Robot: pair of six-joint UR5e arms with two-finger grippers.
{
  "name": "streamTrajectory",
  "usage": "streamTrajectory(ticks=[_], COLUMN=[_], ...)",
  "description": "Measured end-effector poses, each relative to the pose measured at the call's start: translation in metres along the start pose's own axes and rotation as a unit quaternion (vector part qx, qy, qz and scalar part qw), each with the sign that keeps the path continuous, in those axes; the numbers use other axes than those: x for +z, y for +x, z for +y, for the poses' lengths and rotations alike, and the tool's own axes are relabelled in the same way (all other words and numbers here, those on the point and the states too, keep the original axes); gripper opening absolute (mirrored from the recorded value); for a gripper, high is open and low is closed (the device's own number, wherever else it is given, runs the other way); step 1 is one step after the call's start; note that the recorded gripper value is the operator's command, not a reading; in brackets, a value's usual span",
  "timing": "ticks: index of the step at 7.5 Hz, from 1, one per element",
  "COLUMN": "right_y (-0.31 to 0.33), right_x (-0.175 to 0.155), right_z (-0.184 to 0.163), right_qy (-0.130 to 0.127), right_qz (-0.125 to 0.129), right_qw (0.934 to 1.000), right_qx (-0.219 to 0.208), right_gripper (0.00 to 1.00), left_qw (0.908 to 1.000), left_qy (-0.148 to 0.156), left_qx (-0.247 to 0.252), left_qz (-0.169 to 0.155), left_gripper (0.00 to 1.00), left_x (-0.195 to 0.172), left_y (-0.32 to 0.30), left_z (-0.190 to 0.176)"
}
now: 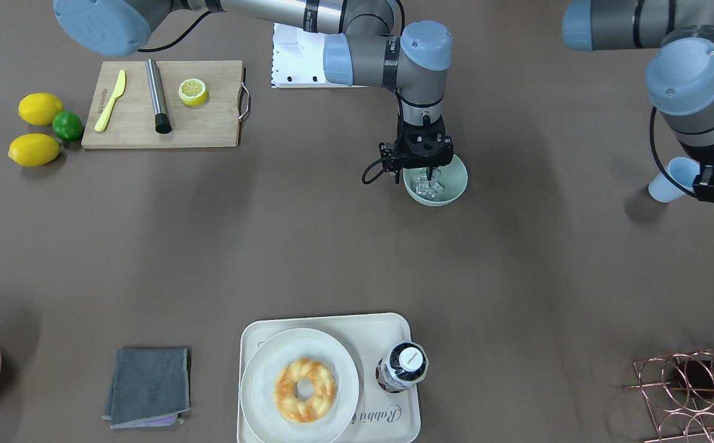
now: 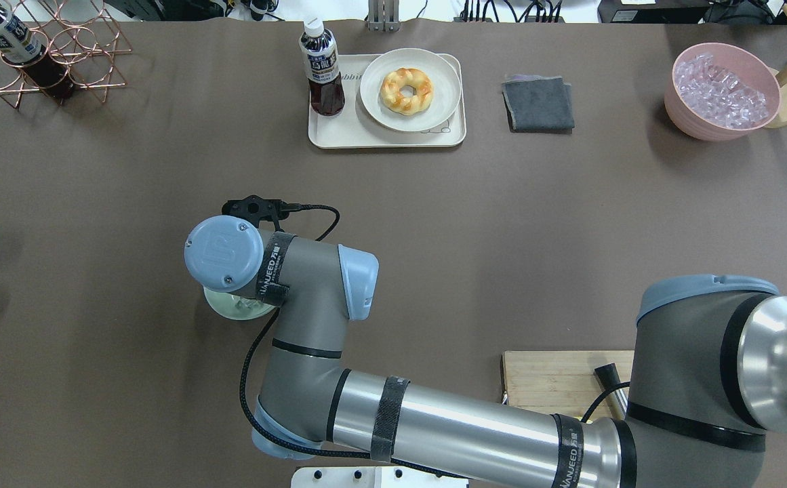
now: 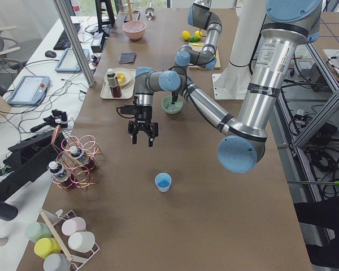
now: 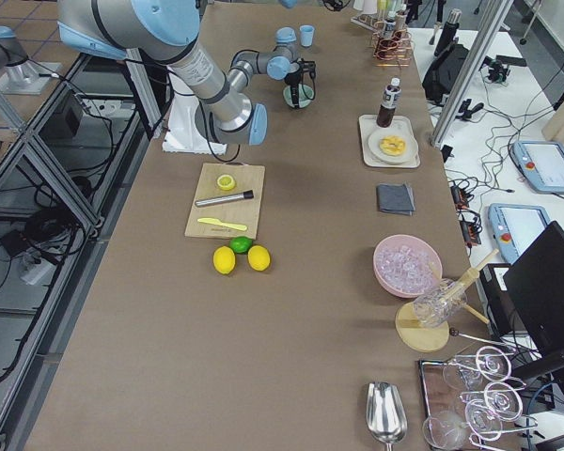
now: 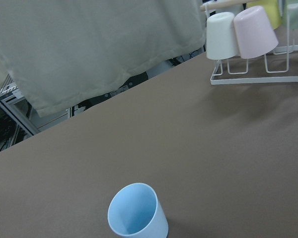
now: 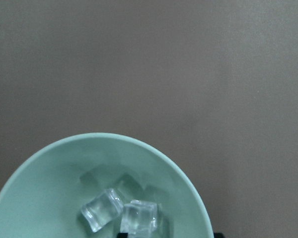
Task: Pour ice into bowl
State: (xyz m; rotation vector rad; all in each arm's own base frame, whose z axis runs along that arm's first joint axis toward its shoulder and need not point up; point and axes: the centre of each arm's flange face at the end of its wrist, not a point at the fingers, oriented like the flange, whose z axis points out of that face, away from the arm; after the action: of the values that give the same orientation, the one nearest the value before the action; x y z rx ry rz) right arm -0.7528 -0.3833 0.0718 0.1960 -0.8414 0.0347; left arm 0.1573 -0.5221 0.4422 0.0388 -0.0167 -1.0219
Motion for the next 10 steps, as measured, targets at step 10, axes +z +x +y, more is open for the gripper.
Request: streamTrajectory(ticks=[10], right_y=[0.127], right_x=[-0.102], right_z=[-0.100], right_qy=[-0.045], right_qz=[-0.027], right_qw=[0.9985], right_qx=[-0.017], right_gripper=[0.00], left_qw=[0.9340], left_qy=[-0.197], left_qx=[0.161], left_qz=[0.251], left_gripper=[0.97], left_x=[0.179], left_y=[-0.177], left_z=[-0.179])
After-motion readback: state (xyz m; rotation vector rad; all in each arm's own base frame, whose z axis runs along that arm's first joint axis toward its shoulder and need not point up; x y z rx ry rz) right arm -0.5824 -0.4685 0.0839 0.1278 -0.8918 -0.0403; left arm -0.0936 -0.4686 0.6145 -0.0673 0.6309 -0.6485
